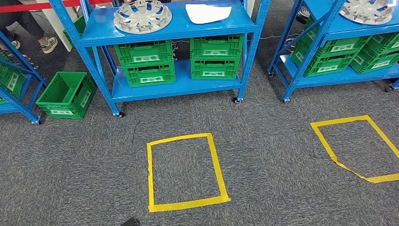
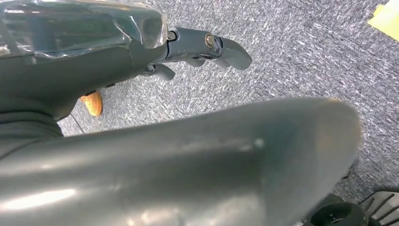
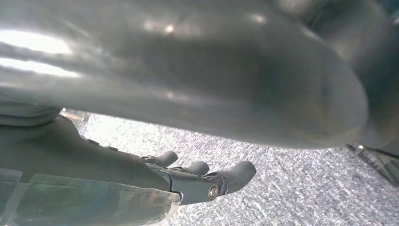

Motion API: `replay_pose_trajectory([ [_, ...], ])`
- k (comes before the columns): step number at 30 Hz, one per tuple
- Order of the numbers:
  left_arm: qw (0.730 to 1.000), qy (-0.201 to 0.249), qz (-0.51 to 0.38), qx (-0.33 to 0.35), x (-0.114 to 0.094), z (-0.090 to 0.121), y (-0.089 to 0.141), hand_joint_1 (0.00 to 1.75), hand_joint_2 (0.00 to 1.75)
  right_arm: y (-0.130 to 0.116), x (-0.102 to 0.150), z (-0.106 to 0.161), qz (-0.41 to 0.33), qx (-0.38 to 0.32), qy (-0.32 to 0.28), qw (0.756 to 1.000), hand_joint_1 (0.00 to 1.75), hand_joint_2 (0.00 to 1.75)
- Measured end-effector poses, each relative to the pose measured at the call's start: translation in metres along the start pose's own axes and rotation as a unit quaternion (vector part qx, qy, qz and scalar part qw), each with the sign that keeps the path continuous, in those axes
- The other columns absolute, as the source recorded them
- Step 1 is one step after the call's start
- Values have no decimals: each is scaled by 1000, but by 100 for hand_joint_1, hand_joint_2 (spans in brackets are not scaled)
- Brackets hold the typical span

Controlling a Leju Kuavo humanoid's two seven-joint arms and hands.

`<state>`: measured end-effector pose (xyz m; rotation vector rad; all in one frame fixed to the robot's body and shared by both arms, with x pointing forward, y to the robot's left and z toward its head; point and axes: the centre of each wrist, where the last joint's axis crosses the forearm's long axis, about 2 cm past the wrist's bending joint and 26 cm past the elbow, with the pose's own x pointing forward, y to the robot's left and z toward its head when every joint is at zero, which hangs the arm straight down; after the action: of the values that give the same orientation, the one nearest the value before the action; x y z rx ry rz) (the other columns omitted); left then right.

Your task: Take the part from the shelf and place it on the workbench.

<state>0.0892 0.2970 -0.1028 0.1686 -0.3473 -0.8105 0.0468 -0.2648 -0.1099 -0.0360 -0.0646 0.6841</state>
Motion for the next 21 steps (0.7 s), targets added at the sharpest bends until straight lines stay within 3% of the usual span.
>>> replay_pose_trajectory([
  [21,1000,4,28,8,-2,1,-3,0,0,-3,5,0,26,-9,3,1000,0,0],
])
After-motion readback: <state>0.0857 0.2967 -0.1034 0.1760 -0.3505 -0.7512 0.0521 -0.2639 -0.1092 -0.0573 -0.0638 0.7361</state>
